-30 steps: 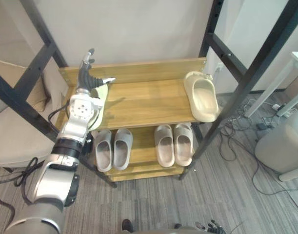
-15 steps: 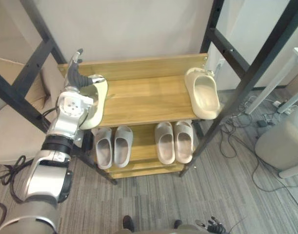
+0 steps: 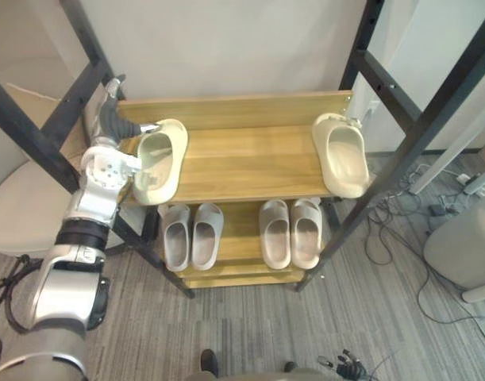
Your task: Organize the slippers on the shoe rack
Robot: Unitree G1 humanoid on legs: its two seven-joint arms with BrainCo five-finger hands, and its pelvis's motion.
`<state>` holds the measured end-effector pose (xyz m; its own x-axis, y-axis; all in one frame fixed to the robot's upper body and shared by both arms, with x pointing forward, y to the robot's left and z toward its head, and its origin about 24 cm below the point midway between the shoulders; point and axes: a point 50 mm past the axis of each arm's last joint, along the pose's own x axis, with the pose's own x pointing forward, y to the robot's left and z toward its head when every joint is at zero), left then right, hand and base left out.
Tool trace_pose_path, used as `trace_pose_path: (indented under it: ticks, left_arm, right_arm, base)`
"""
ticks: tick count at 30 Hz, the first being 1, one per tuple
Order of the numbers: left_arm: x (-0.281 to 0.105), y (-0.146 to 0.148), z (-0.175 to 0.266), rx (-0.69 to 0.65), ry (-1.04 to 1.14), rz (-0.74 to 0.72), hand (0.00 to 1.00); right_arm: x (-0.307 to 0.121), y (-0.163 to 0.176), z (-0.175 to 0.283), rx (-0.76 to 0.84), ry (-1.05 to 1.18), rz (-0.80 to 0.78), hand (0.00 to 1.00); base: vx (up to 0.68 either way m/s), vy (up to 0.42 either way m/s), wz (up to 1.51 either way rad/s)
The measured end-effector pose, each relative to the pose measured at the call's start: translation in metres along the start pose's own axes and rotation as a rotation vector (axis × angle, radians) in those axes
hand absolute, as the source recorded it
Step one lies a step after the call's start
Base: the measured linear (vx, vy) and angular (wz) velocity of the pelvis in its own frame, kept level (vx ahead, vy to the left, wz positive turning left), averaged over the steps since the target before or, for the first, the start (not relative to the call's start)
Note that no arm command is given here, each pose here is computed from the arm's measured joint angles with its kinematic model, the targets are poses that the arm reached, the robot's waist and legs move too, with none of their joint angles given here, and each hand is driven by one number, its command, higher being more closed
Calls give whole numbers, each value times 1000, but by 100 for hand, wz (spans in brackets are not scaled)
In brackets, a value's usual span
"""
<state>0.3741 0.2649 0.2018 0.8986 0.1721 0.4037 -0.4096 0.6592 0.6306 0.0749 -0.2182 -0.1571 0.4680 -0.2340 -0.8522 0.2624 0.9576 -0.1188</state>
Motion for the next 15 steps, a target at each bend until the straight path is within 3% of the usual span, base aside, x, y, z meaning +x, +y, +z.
trace_pose_path:
  ticks: [15]
  left_arm:
    - [0,2,-5,249,-11,-34,0]
  right_arm:
    - [2,3,7,-1,-17,8,0]
  base:
    - [0,0,0]
